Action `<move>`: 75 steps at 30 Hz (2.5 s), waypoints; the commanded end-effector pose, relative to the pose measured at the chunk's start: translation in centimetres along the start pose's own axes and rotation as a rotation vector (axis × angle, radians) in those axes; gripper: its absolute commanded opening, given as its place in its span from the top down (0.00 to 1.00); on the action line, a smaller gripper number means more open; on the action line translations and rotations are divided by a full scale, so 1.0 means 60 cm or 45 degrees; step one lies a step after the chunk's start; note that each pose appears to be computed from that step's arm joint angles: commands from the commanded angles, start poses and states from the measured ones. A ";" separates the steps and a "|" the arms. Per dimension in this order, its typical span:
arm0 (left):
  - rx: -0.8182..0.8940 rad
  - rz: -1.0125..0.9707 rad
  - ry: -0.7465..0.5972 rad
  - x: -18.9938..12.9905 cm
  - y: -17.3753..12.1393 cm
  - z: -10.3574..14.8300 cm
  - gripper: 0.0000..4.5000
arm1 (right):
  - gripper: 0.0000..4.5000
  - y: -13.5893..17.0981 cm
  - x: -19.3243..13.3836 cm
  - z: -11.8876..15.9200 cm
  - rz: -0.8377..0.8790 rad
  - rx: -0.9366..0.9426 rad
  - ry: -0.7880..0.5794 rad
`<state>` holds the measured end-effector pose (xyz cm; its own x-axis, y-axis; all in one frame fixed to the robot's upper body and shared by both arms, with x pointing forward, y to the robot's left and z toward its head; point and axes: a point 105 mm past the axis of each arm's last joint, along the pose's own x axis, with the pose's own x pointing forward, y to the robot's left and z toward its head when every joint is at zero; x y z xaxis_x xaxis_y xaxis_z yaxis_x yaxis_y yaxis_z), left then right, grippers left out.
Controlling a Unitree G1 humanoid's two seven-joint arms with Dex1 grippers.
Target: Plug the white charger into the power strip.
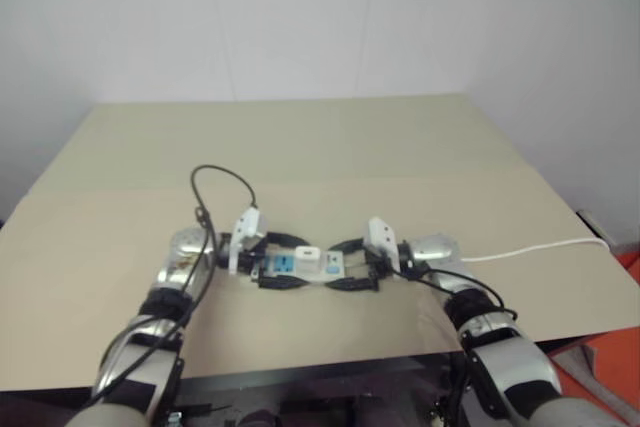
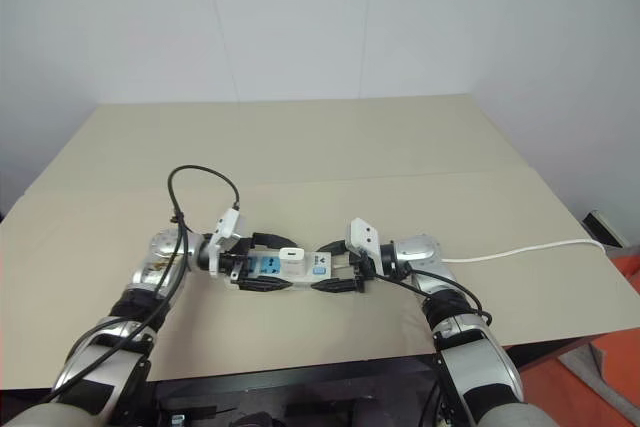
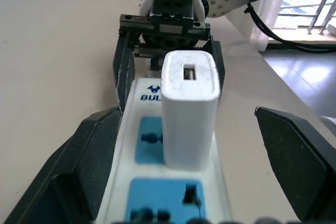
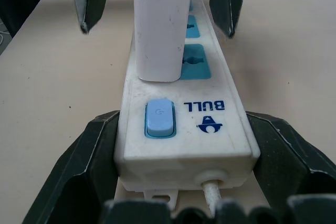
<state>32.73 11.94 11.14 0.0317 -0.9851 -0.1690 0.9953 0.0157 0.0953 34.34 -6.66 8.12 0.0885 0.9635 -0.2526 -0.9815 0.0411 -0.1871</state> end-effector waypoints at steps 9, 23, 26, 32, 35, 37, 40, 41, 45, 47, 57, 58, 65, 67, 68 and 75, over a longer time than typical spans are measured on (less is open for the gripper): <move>0.133 0.277 -0.094 -0.136 -0.020 0.090 0.00 | 0.01 -0.014 -0.063 0.045 -0.056 -0.087 -0.068; -0.002 0.520 0.108 -0.237 -0.113 0.052 0.00 | 0.01 0.045 -0.263 0.078 -0.288 -0.087 0.131; -0.012 0.552 0.110 -0.240 -0.119 0.050 0.00 | 0.01 0.053 -0.285 0.079 -0.340 -0.095 0.170; -0.012 0.571 0.095 -0.232 -0.113 0.049 0.00 | 0.01 0.054 -0.301 0.074 -0.423 -0.102 0.245; -0.014 0.571 0.086 -0.228 -0.108 0.051 0.00 | 0.01 0.056 -0.303 0.072 -0.428 -0.102 0.249; -0.012 0.572 0.083 -0.228 -0.105 0.052 0.00 | 0.01 0.057 -0.302 0.074 -0.429 -0.103 0.247; -0.026 0.561 0.102 -0.228 -0.104 0.050 0.00 | 0.01 0.059 -0.304 0.073 -0.440 -0.110 0.254; -0.025 0.552 0.126 -0.228 -0.105 0.048 0.00 | 0.01 0.061 -0.306 0.072 -0.444 -0.110 0.260; -0.024 0.548 0.136 -0.228 -0.101 0.047 0.00 | 0.01 0.067 -0.307 0.067 -0.454 -0.113 0.271; -0.019 0.551 0.126 -0.227 -0.097 0.051 0.00 | 0.01 0.070 -0.309 0.066 -0.462 -0.113 0.272; -0.012 0.544 0.161 -0.229 -0.084 0.049 0.00 | 0.01 0.077 -0.311 0.060 -0.476 -0.123 0.283; -0.014 0.546 0.155 -0.230 -0.084 0.050 0.00 | 0.01 0.077 -0.310 0.060 -0.475 -0.124 0.283; -0.021 0.546 0.176 -0.234 -0.090 0.049 0.00 | 0.01 0.077 -0.310 0.059 -0.472 -0.130 0.284; -0.024 0.549 0.180 -0.233 -0.091 0.048 0.00 | 0.01 0.076 -0.309 0.058 -0.468 -0.133 0.285; -0.023 0.551 0.177 -0.232 -0.091 0.048 0.00 | 0.01 0.076 -0.309 0.058 -0.466 -0.136 0.286; -0.022 0.563 0.169 -0.231 -0.096 0.053 0.00 | 0.01 0.072 -0.308 0.057 -0.465 -0.143 0.281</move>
<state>26.39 24.82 14.62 0.4530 -0.8534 -0.2578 0.8915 0.4341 0.1295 27.74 -23.21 14.30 0.4620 0.8138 -0.3525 -0.8700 0.3388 -0.3581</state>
